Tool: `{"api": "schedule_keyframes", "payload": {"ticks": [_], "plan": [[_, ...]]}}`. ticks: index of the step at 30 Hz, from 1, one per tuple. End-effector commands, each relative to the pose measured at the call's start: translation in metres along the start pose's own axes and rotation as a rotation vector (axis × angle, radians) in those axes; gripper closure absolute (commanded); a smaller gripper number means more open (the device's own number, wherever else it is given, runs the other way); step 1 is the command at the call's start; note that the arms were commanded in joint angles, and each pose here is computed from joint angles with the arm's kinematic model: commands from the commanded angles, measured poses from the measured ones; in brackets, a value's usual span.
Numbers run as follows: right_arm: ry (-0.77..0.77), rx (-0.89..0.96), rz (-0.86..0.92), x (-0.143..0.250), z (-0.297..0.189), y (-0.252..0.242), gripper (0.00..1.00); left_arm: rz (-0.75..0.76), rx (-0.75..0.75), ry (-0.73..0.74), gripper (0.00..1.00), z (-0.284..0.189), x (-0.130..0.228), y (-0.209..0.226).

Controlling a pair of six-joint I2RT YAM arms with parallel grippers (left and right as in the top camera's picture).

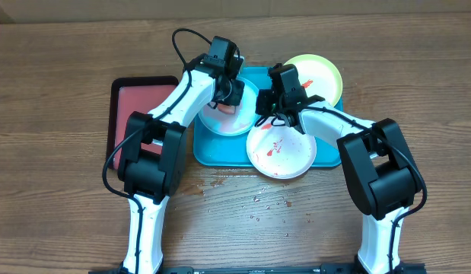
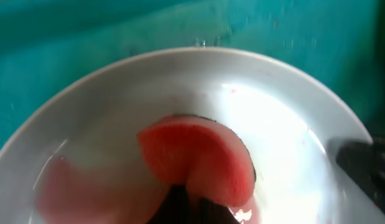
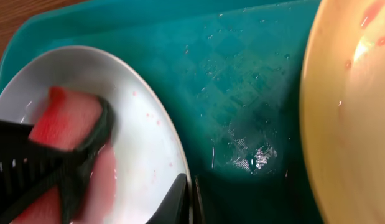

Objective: Clean dirty plates on tray and stack at the side
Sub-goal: 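Scrub the light blue plate with the sponge in the left gripper, then return the sponge to the dark tray with the left gripper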

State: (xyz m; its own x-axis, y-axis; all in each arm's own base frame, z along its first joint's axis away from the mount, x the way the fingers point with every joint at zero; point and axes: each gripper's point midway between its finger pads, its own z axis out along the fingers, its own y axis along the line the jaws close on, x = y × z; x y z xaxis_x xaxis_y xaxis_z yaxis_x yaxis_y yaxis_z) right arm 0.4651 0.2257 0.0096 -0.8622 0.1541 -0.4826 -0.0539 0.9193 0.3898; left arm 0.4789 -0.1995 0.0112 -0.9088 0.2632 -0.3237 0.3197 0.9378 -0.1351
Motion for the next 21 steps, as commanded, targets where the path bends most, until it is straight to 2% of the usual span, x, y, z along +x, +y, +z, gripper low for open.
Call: {"api": "schedule_keyframes", "payload": {"ticks": [1, 8, 15, 21], "plan": [[0.042, -0.005, -0.001, 0.013, 0.005, 0.002, 0.96, -0.007, -0.041, 0.186, 0.96, 0.022, 0.052, 0.015], [0.042, -0.005, -0.001, 0.013, 0.005, 0.002, 0.96, 0.001, -0.242, 0.212, 0.96, 0.0, 0.047, 0.05], [0.045, -0.004, 0.0, 0.014, 0.005, 0.001, 0.96, -0.013, -0.247, 0.137, 0.96, -0.024, 0.014, 0.046], [0.066, 0.007, 0.003, 0.019, 0.004, -0.001, 0.96, -0.021, -0.238, 0.021, 0.96, -0.087, -0.03, 0.036]]}}
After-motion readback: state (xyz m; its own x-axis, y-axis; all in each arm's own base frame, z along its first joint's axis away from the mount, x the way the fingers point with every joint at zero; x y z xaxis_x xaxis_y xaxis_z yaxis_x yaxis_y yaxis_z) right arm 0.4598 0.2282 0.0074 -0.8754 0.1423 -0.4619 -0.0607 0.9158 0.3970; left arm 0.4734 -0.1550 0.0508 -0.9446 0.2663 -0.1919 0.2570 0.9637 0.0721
